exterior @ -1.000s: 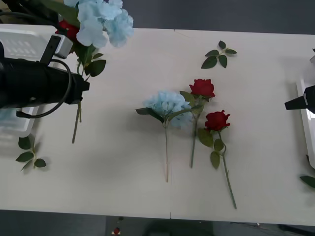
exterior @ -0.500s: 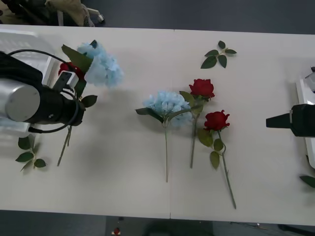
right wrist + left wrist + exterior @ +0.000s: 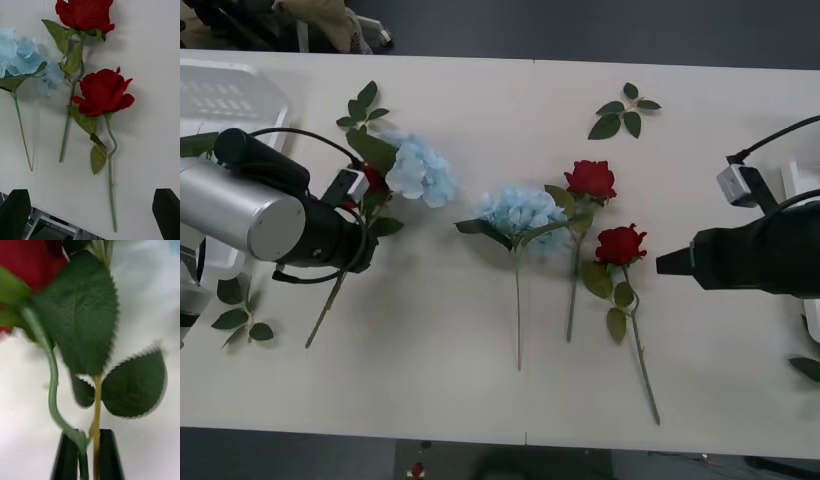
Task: Put the red flowers into the right box and the blue flowers into the left box
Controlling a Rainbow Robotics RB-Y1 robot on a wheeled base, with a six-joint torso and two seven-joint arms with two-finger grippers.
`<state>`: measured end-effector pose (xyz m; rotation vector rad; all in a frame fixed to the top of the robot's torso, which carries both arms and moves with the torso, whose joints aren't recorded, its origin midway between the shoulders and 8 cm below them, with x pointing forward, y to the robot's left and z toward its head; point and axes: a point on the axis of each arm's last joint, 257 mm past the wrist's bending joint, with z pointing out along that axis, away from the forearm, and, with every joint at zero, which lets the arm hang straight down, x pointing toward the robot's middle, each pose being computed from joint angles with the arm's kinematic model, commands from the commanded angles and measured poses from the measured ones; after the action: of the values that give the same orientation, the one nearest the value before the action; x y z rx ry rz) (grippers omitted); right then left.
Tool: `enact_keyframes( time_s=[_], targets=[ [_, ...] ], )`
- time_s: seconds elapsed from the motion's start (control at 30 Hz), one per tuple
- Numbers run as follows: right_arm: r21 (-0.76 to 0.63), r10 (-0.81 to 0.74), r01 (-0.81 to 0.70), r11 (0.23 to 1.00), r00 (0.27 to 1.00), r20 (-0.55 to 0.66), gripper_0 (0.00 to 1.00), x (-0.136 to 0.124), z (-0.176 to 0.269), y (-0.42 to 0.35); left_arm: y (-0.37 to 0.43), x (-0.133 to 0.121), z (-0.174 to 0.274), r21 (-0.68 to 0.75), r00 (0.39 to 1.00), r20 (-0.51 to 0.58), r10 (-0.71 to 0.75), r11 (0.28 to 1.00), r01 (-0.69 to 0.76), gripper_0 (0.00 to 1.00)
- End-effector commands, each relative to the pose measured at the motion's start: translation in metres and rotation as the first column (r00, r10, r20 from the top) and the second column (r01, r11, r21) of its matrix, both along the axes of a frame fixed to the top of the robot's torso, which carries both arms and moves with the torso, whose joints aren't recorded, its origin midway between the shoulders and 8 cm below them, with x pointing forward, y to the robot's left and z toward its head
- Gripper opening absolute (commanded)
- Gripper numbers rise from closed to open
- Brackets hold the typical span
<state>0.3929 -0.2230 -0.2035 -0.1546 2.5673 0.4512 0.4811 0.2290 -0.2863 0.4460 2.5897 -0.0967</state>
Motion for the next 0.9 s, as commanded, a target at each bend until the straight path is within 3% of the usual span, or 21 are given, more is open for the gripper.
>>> enact_keyframes(
  time_s=[0.03,0.07,0.47,0.9],
  targets=[
    [-0.016,-0.017,0.018,1.000,1.000,0.023,0.95,0.012,-0.003,0.020,0.001,0.010,0.015,0.022,0.999,0.034,-0.013,1.000,0.012,0.92],
    [-0.024,-0.021,0.022,0.999,0.999,0.029,0.95,0.014,-0.007,0.022,0.001,0.009,0.014,0.026,0.999,0.031,-0.015,1.000,0.015,1.00],
    [-0.101,-0.047,0.053,0.993,0.997,0.054,0.95,0.041,-0.071,0.041,0.033,0.028,0.053,-0.012,0.995,0.085,0.058,0.998,-0.058,1.00],
    [-0.103,-0.062,0.068,0.992,0.996,0.060,0.95,0.060,-0.103,0.040,0.024,0.031,0.003,-0.036,0.998,0.035,0.044,0.998,-0.043,1.00]
  ],
)
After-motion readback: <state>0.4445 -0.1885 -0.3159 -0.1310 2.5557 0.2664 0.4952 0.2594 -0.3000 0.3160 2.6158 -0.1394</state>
